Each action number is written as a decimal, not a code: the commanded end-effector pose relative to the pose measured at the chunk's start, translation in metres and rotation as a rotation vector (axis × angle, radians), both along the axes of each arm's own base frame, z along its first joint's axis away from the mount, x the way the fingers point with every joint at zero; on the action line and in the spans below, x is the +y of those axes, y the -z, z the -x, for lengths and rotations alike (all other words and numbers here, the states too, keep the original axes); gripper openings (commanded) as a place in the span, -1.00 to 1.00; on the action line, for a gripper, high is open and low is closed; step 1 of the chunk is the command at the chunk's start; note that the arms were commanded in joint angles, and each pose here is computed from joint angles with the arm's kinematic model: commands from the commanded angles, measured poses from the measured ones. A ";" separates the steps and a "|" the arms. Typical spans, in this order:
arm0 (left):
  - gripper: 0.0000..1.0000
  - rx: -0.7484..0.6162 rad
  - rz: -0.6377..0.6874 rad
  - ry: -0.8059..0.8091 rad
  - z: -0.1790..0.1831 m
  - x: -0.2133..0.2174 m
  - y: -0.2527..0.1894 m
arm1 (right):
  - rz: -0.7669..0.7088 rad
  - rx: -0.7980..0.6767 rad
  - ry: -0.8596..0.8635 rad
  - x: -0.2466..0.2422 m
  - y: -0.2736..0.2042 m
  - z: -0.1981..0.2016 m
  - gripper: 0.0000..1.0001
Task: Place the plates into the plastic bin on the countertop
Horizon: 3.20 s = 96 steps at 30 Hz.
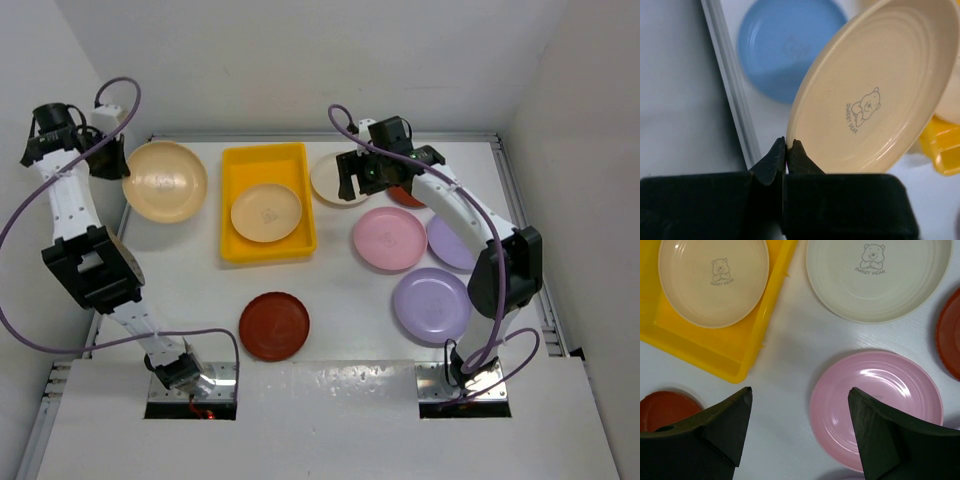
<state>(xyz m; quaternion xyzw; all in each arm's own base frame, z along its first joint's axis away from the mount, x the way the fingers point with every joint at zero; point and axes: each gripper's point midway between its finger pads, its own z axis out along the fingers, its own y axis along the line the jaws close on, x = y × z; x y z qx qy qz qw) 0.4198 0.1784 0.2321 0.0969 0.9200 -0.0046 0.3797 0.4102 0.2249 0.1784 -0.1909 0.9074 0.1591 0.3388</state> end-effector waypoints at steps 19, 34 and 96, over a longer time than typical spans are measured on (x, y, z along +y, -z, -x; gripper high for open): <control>-1.00 0.165 -0.026 0.330 -0.103 -0.219 0.114 | 0.031 -0.009 0.028 -0.008 0.001 0.004 0.54; 0.21 0.217 -0.120 0.142 -0.079 -0.173 0.106 | 0.033 0.004 0.018 -0.003 0.007 0.011 0.54; -0.48 0.309 0.193 -0.190 -0.069 -0.180 0.160 | 0.016 0.015 0.120 -0.013 0.015 0.011 0.56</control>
